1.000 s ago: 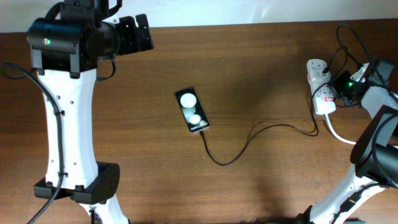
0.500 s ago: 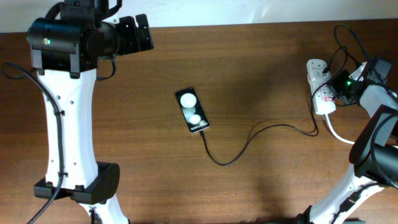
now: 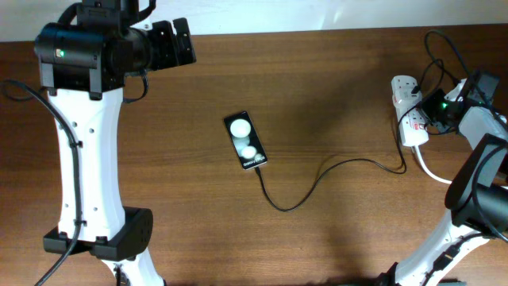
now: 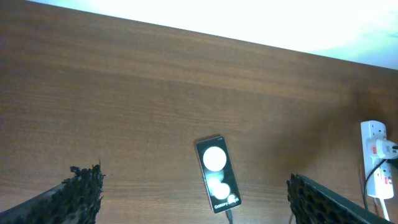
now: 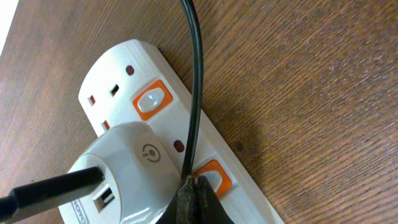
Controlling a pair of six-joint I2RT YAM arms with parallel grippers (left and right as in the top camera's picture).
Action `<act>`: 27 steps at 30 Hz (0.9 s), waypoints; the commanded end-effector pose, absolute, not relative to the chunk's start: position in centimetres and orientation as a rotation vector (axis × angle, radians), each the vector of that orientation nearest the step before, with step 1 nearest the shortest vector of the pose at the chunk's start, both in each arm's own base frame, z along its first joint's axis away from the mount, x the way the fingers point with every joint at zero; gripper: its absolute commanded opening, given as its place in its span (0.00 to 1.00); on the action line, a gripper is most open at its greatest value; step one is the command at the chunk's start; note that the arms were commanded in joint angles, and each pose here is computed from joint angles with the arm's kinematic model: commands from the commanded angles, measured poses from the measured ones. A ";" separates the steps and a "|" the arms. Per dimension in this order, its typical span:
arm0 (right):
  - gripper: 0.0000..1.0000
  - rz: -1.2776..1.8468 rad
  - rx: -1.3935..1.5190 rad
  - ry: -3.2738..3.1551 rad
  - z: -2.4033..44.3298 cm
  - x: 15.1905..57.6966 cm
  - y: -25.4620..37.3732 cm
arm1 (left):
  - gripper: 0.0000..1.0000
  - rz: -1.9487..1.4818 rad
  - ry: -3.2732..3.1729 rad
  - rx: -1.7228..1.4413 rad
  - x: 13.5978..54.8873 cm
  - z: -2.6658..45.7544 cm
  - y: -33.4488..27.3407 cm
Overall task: Plug charger to phone and switch on socket
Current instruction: 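Lift the right gripper up off the power strip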
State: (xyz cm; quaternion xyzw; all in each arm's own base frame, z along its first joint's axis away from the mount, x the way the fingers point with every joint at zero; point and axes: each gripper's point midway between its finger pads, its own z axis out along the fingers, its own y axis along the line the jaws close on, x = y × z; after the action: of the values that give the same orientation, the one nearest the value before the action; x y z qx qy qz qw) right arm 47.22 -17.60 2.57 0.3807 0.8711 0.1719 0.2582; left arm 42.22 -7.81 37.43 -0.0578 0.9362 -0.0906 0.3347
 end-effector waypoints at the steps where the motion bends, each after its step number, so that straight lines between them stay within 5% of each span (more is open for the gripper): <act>1: 0.04 0.605 1.009 2.490 -0.5 46.1 -12.4 | 0.99 -0.215 2.439 -0.149 42.4 37.4 -7.5; 10: 0.04 0.533 1.039 2.401 1.0 46.9 -16.0 | 0.99 -0.215 2.439 -0.150 42.4 37.4 -7.5; 18: 0.04 0.400 1.101 2.180 11.5 44.7 -24.4 | 0.99 -0.215 2.439 -0.149 42.4 37.4 -7.5; 27: 0.04 0.376 0.919 2.132 21.1 42.2 -21.6 | 0.99 -0.215 2.439 -0.149 42.4 37.4 -7.5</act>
State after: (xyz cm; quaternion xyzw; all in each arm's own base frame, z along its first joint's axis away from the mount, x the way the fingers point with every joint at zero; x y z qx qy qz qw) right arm 42.30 -23.22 17.30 0.3979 0.8339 0.1431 0.3548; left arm 42.21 -7.82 37.43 -0.0577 0.9362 -0.0908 0.3347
